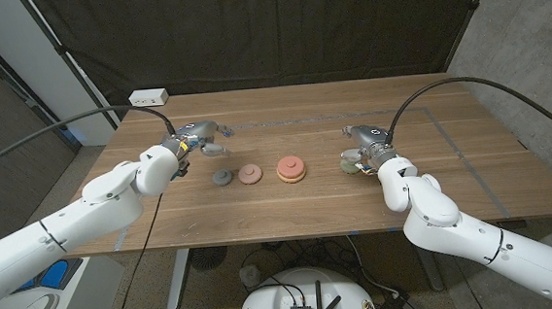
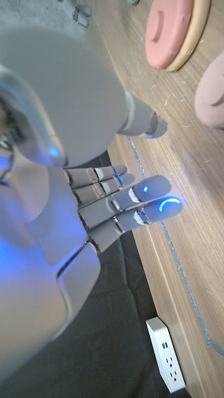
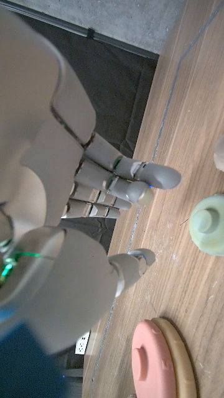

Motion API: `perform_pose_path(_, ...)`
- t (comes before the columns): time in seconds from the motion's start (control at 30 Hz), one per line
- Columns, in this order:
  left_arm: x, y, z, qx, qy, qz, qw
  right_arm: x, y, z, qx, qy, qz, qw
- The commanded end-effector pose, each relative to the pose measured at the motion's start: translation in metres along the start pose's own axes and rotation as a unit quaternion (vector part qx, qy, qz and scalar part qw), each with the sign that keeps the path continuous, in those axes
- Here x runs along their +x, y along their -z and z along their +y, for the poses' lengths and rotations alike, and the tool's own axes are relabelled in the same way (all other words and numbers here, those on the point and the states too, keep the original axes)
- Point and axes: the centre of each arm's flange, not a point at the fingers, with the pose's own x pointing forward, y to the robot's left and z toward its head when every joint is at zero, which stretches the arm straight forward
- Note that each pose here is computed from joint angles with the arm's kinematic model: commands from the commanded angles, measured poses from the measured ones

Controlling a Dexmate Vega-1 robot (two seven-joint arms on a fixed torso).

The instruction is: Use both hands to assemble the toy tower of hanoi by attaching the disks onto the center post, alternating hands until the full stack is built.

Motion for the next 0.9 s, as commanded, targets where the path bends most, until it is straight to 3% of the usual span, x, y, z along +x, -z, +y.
perform_pose_path(0.03,0.007,-0.011,0.0,0.04,0.043,-0.025,0.998,0.0,0.001,-0.002,-0.001,0.001,0.001,1.0)
perform_pose_path(0.37,0.018,-0.02,-0.001,0.051,0.085,-0.056,0.993,-0.001,0.002,-0.004,0.002,0.002,0.005,1.0)
perform_pose_path(0.9,0.032,-0.021,-0.005,0.067,0.149,-0.08,0.983,0.0,0.0,-0.005,0.005,0.0,0.007,1.0)
